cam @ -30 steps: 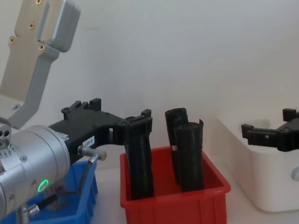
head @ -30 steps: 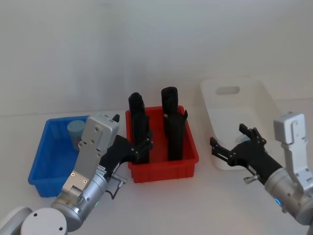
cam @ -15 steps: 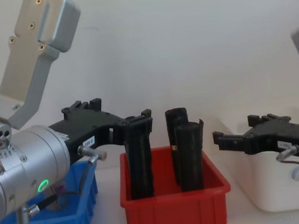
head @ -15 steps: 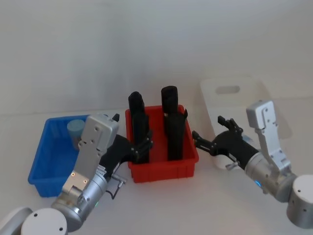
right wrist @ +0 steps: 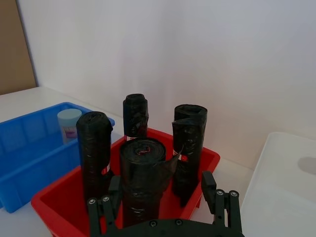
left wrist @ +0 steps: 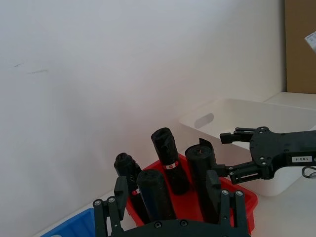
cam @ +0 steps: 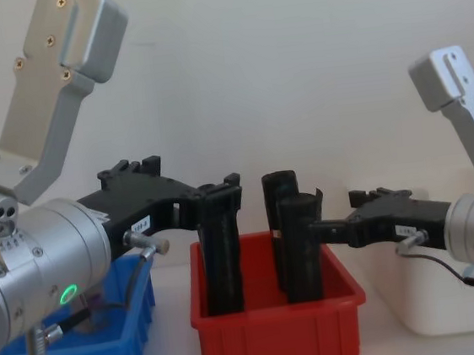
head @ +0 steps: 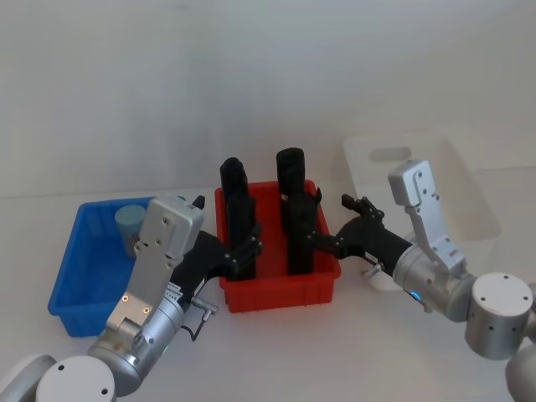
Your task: Pick the cotton swabs from the blue box and place them into the white box.
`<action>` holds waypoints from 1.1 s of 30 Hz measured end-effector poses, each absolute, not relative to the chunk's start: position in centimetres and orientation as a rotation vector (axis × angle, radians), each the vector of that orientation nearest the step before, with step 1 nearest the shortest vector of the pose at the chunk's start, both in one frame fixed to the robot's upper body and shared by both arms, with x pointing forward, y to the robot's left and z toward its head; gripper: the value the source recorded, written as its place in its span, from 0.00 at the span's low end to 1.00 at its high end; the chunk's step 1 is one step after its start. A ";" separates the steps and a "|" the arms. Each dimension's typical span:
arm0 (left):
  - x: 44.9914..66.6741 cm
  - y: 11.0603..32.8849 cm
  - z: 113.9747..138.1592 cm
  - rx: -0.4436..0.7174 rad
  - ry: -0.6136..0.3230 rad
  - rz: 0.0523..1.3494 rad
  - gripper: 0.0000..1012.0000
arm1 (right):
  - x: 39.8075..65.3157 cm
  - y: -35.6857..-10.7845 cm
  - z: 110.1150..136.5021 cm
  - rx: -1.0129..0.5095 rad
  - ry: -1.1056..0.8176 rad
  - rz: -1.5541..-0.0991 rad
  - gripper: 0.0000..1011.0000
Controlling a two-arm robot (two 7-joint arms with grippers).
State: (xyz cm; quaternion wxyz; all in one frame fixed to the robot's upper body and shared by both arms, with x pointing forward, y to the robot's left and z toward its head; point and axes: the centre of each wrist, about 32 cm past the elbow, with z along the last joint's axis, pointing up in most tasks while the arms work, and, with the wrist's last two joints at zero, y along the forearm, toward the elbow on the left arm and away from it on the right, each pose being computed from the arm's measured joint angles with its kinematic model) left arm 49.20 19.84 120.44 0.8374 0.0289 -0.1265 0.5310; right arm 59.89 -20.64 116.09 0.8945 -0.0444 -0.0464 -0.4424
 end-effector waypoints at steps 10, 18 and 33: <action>49.2 19.8 120.4 0.061 -0.268 1.124 0.99 | 61.9 -20.0 116.3 -0.095 -0.066 -0.852 0.99; 49.2 19.8 120.4 0.061 -0.268 1.124 0.99 | 63.3 -19.5 116.5 -0.101 -0.046 -0.807 0.99; 49.2 19.8 120.4 0.061 -0.268 1.124 0.99 | 65.2 -18.7 116.5 -0.129 -0.024 -0.765 0.75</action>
